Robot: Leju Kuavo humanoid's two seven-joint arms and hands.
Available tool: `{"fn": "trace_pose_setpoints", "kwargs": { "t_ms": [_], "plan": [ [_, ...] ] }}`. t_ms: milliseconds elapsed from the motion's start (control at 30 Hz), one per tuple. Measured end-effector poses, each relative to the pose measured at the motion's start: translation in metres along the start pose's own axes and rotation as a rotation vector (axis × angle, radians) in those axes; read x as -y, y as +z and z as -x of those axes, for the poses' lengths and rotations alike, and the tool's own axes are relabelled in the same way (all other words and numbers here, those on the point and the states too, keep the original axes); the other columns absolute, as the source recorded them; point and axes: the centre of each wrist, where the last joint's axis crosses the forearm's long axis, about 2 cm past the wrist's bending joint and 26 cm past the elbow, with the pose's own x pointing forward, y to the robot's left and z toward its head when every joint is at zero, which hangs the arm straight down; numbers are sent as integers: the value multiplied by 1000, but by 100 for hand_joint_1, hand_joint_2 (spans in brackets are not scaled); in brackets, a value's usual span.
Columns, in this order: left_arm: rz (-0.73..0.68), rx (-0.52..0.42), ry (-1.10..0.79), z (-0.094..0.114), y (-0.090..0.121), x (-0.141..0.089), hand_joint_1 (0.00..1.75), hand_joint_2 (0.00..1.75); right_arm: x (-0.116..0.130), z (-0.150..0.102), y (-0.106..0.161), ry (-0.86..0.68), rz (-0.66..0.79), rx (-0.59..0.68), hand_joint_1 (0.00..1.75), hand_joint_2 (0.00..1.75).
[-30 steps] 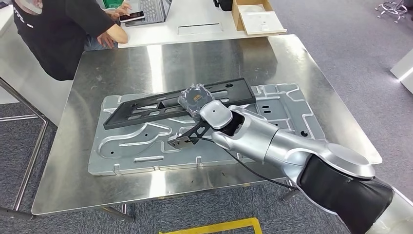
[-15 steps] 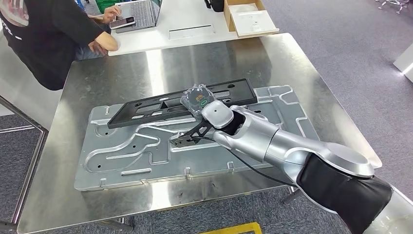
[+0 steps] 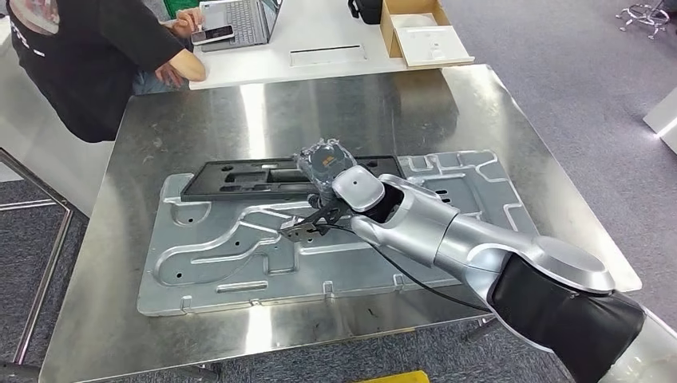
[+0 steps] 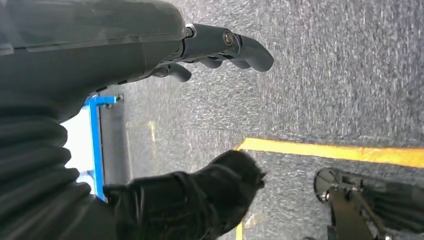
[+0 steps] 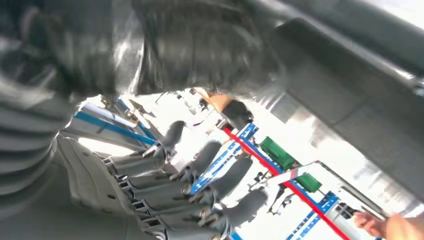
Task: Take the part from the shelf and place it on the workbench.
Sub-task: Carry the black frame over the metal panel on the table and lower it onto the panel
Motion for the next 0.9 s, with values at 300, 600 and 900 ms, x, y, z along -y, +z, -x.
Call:
{"fn": "trace_pose_setpoints", "kwargs": {
  "t_ms": [300,600,900],
  "plan": [
    [14,-5,9,2,0,1,0,0,1,3,0,5,2,-5,0,0],
    [24,2,20,3,0,2,0,0,-1,2,0,4,-4,-4,0,0],
    [25,-15,26,3,0,1,0,0,-2,3,1,17,-22,-7,0,0]
  ]
}}
